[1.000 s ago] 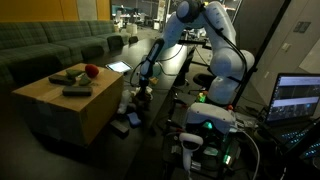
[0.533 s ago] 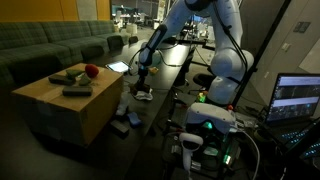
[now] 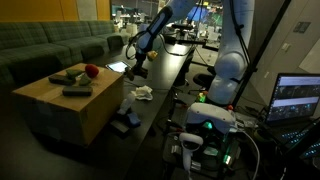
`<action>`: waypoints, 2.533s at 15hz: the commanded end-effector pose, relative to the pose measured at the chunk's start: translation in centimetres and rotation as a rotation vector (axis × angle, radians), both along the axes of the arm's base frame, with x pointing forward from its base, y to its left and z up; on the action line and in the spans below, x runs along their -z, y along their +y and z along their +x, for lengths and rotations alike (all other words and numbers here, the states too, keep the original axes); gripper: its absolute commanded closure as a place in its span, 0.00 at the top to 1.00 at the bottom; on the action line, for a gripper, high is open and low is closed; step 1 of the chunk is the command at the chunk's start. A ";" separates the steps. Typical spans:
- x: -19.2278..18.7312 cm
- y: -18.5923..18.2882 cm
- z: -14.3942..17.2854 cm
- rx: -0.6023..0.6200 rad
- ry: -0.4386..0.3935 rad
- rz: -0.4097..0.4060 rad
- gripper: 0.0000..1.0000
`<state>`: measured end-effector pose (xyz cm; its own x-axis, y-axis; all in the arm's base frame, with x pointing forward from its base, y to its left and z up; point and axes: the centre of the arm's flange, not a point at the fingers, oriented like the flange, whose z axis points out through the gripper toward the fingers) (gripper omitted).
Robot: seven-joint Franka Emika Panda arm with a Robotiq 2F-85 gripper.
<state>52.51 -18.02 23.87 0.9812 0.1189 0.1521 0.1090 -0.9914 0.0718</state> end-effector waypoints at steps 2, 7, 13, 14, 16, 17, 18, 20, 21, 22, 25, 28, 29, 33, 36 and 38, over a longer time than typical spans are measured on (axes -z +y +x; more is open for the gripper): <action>-6.8 2.3 1.9 -0.022 -0.062 -0.086 0.11; -10.1 6.0 5.8 -0.126 -0.130 -0.141 0.11; -11.2 10.4 9.3 -0.213 -0.240 -0.150 0.11; -11.1 11.3 9.7 -0.230 -0.258 -0.143 0.11; -10.5 13.1 10.4 -0.258 -0.272 -0.126 0.11; -9.7 14.4 10.8 -0.275 -0.270 -0.115 0.11; -9.2 15.3 10.8 -0.288 -0.263 -0.105 0.11; -7.8 17.3 11.1 -0.315 -0.251 -0.085 0.11; -7.2 18.4 11.3 -0.323 -0.248 -0.082 0.11; -6.7 19.3 11.3 -0.336 -0.249 -0.078 0.11; -4.8 21.6 11.9 -0.365 -0.231 -0.085 0.11; -3.6 22.4 12.3 -0.378 -0.214 -0.073 0.11; -3.0 22.4 12.6 -0.380 -0.206 -0.072 0.11; -1.3 21.5 14.0 -0.346 -0.182 -0.094 0.11; -0.3 20.4 15.0 -0.311 -0.170 -0.118 0.11; 0.1 19.8 15.3 -0.294 -0.163 -0.129 0.11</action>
<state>65.86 1.97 24.36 0.8532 0.4394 0.2811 0.3944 -0.8961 0.2035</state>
